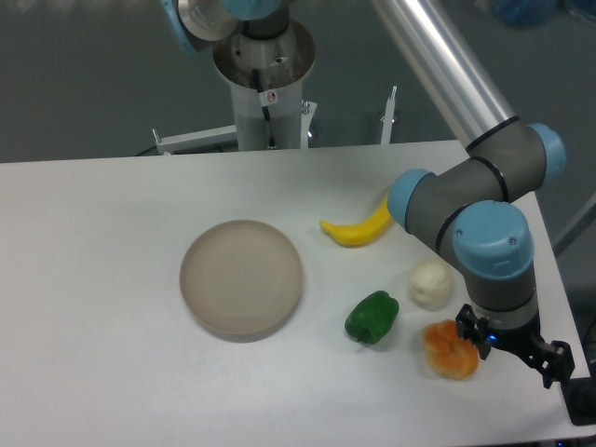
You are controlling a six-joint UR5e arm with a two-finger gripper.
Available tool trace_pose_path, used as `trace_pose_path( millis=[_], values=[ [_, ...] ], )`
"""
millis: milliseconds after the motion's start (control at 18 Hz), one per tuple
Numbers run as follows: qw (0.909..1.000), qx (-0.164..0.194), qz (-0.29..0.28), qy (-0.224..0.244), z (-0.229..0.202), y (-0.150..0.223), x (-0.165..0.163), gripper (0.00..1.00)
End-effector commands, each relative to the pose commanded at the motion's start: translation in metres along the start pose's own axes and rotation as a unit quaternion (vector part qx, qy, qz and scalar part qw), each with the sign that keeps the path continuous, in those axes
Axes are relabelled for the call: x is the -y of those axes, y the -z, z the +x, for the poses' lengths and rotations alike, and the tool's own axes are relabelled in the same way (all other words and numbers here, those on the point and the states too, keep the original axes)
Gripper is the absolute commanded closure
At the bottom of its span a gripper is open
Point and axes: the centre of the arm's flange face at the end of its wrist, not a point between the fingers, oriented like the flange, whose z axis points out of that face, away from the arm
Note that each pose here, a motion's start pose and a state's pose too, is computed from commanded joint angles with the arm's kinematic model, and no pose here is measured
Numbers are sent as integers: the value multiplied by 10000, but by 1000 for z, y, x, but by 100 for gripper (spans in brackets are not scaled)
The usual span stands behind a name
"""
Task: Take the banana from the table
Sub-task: 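Raise the open gripper up from beside the orange pepper, then move the open gripper over the yellow banana's stem end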
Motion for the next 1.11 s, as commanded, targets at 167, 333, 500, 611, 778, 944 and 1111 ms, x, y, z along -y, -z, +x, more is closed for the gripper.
trace_pose_path(
  millis=[167,333,500,611,778,944,1111],
  values=[
    [10000,-28,-7,-12,3,-1,0,0],
    [10000,-23,-18,-19,5,7,-1,0],
    [9999,-97,-43,-34,13,17,-8,0],
    [9998,-158,-79,-33,19,24,-14,0],
    [9992,-351,-195,13,28,35,-36,0],
    [9976,-608,-325,79,37,48,-62,0],
    [9925,-1139,-428,148,55,61,-90,0]
  ],
)
